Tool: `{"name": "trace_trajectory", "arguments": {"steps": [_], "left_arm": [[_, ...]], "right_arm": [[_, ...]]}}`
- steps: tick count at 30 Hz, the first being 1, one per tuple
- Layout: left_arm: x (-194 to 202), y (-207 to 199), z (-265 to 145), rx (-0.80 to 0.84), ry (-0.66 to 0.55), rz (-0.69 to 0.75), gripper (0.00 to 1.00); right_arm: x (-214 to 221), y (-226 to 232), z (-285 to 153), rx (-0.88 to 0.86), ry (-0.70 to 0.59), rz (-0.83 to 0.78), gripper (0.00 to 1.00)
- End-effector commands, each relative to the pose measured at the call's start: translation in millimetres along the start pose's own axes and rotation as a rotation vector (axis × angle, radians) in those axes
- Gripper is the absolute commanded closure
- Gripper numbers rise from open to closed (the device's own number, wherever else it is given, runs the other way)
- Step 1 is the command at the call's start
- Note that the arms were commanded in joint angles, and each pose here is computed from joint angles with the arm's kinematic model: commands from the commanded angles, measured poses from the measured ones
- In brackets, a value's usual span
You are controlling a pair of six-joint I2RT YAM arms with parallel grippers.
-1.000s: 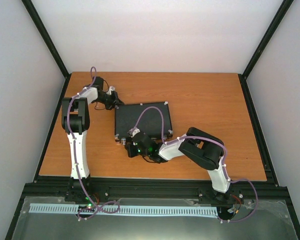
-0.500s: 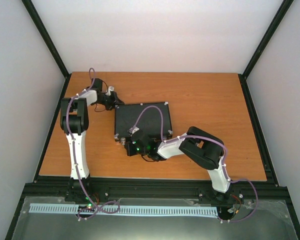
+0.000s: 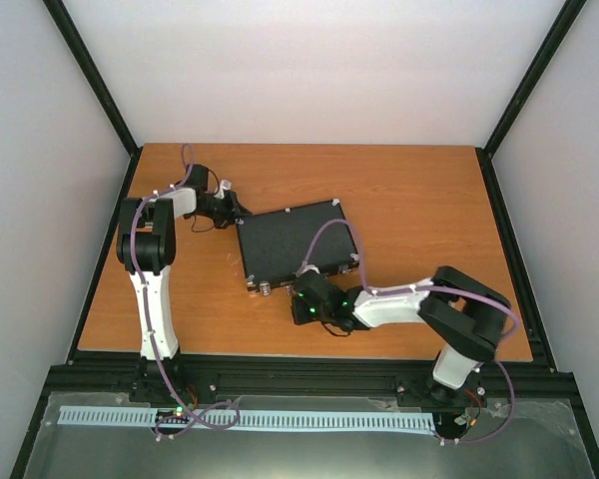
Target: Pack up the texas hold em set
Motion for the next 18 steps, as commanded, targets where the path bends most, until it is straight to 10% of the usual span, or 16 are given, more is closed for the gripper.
{"name": "trace_trajectory", "arguments": {"steps": [1, 18], "left_arm": [[36.9, 68.8, 22.2, -0.225, 0.081, -0.171, 0.99], [64.8, 57.5, 29.7, -0.208, 0.100, -0.146, 0.99]], "right_arm": [[31.0, -18.5, -30.8, -0.050, 0.054, 0.013, 0.97], [-11.5, 27.7, -24.6, -0.426, -0.151, 0.357, 0.97]]}}
Point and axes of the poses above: each gripper's point midway between its finger pads, its own z axis out along the fingers, its own y axis along the line the jaws close on, x = y × z, the point moved 1 cm from there along -z, back along the fingers, and after that the axes turned 1 degree about -z, right-handed, at the moved point
